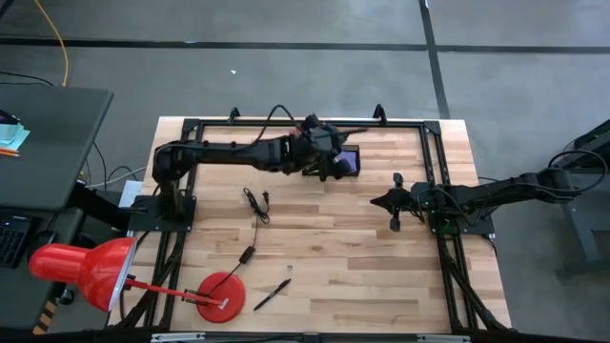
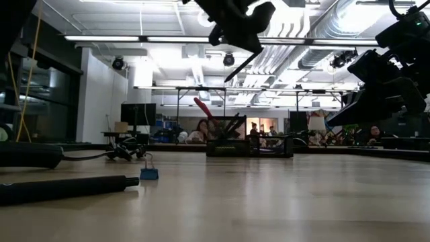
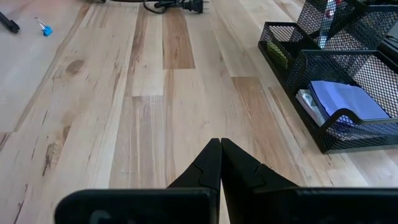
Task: Pick and place office supplies into organizer
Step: Put the top black pen into the mesh desk organizer, then put the blue binder clip into the mesh desk organizer
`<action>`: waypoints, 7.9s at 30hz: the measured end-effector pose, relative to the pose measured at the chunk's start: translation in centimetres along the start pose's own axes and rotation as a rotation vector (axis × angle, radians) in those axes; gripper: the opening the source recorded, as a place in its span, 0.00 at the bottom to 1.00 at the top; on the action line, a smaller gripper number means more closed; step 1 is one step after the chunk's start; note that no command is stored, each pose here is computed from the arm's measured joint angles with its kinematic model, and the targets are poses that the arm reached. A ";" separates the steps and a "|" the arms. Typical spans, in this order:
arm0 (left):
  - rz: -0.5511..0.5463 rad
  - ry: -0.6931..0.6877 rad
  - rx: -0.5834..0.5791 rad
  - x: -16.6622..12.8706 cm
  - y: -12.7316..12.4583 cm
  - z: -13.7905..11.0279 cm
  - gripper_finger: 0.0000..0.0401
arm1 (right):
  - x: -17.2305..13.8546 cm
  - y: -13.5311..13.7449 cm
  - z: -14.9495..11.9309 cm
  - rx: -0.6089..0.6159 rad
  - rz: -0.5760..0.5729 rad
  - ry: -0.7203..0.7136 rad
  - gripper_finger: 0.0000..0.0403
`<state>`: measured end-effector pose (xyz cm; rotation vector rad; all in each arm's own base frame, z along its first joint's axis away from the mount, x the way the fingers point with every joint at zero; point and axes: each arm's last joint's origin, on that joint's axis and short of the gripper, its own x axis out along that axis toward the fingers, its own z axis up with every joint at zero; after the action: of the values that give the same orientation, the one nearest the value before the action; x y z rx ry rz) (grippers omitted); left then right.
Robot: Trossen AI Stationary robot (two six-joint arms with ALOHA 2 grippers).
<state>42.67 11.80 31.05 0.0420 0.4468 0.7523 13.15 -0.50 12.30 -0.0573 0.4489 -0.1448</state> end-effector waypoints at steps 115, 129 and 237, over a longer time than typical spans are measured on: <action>-0.338 -0.294 -0.164 7.1 12.9 -15.8 0.16 | 0.0 0.0 -0.1 -0.001 0.000 0.005 0.00; -0.334 -0.304 -0.168 7.1 12.9 -15.7 0.43 | 0.0 0.0 -0.1 -0.001 0.000 0.005 0.00; -0.622 0.441 0.395 -17.2 -14.7 -23.4 0.35 | 0.0 0.0 0.0 -0.001 0.000 0.005 0.00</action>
<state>31.68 -13.38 13.45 0.1014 0.9707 0.0443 13.13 -0.50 12.25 -0.0577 0.4537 -0.1448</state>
